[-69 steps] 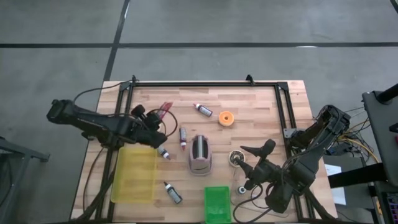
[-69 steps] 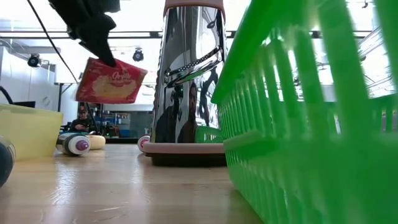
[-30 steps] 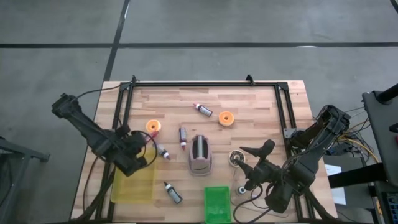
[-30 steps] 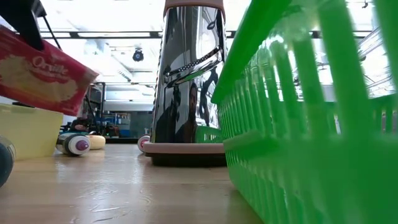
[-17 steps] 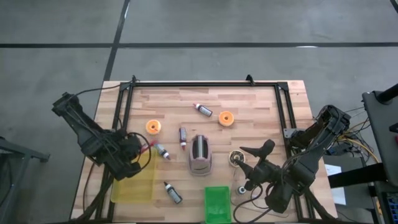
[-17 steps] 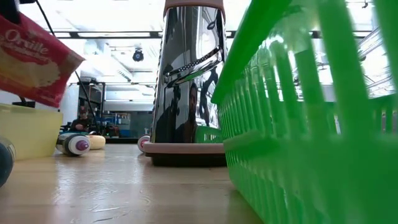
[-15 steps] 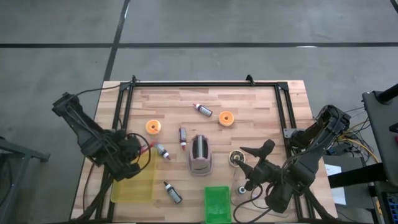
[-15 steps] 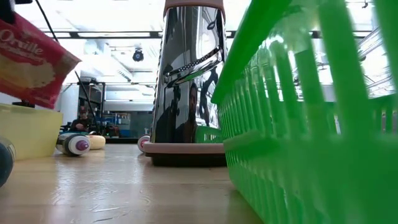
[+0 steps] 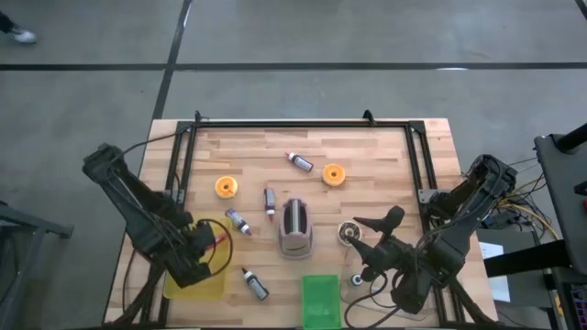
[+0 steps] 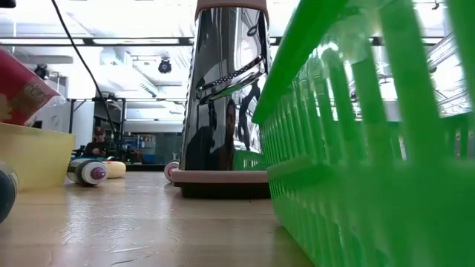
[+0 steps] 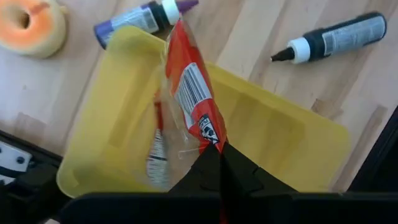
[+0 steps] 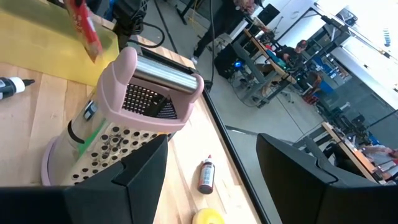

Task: Pick & Place Food Item
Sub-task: Put the red popcorn bag into the yellow bin, then put the right yellow donut into the green bin

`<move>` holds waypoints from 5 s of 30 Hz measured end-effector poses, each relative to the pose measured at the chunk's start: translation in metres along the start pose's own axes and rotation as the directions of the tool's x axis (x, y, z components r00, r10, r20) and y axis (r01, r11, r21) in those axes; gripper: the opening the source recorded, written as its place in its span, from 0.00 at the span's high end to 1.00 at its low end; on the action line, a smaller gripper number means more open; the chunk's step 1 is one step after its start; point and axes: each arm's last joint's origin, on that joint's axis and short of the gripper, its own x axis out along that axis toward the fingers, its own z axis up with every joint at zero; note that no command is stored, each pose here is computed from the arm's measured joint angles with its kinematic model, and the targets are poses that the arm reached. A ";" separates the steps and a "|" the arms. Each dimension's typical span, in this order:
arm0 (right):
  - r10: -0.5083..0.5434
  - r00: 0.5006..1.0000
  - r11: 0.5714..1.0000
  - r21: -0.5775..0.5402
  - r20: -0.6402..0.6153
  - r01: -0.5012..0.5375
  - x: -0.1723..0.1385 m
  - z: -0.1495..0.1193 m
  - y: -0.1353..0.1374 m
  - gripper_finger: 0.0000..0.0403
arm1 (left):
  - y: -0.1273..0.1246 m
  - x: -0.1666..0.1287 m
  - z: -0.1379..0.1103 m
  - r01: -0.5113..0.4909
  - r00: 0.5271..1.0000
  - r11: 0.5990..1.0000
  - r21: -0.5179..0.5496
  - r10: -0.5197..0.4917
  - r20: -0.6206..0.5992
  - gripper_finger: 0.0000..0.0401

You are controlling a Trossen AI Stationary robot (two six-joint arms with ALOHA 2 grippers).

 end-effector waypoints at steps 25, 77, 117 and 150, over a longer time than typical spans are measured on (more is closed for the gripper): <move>0.053 0.998 0.999 0.013 -0.021 -0.053 -0.001 0.000 -0.001 0.40 | -0.032 0.007 -0.008 0.290 0.935 0.944 0.159 -0.244 -0.256 1.00; 0.051 0.999 0.998 0.045 -0.006 -0.050 -0.002 0.005 -0.003 0.40 | -0.017 0.034 0.007 -0.218 0.848 0.952 0.213 0.076 0.525 0.31; 0.200 0.950 0.936 0.240 0.239 -0.258 0.041 -0.080 -0.047 0.40 | 0.064 0.074 0.054 -0.054 0.234 0.938 0.342 -0.321 0.918 0.32; 0.167 0.962 0.954 0.212 0.214 -0.213 0.081 -0.173 -0.053 0.40 | 0.085 0.107 0.077 -0.033 0.316 0.967 0.253 -0.230 0.920 0.32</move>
